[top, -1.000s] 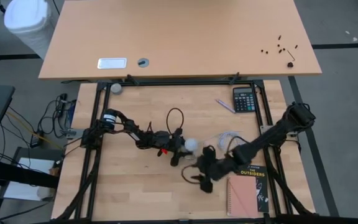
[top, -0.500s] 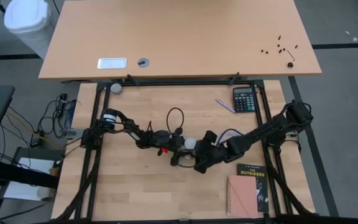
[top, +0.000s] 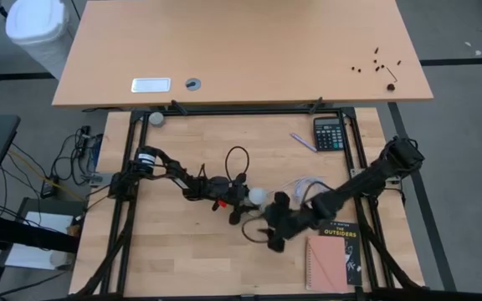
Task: Screw lightbulb
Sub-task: Insert the light bulb into the lamp
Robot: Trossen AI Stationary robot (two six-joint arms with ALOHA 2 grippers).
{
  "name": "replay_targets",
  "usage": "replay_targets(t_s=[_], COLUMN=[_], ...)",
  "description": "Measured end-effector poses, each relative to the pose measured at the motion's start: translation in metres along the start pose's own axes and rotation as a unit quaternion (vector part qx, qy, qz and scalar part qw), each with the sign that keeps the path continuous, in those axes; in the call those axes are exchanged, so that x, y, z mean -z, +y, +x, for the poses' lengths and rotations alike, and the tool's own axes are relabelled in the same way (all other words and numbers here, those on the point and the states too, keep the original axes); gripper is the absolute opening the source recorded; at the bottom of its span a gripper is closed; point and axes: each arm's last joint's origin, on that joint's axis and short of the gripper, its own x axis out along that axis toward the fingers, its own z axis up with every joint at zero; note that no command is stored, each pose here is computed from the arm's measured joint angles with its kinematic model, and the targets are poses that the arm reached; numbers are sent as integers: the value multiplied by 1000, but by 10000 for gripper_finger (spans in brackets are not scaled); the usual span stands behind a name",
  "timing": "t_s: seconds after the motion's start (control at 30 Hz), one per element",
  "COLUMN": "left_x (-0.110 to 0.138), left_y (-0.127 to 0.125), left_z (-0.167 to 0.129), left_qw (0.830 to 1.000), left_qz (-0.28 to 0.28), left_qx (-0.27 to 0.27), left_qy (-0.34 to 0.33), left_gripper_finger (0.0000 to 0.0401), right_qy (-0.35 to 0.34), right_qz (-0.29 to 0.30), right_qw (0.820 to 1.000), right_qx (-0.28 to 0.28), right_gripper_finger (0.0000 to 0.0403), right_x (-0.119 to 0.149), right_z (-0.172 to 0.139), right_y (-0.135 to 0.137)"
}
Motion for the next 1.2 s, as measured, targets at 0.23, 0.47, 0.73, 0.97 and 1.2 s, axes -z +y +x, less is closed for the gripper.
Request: replay_targets(t_s=[0.23,0.47,0.73,0.97,1.2], left_x=[0,0,0,0,0], left_y=[0,0,-1,0,0], left_z=[0,0,0,0,0], left_qw=[1000,1000,1000,1000,1000], left_qz=[0,0,7,1,1], left_qx=[1,6,19,9,12], left_qy=[1,1,0,0,-1], left_gripper_finger=[198,198,198,198,198], right_qy=[15,3,13,27,35], right_qz=[9,1,6,-8,0], right_qw=[997,993,999,999,997], right_qx=[79,115,46,-40,67], right_gripper_finger=[247,247,247,246,240], right_x=[7,-12,-11,-1,-5], right_z=[0,12,10,-10,-4], right_y=[-12,-40,-29,7,-22])
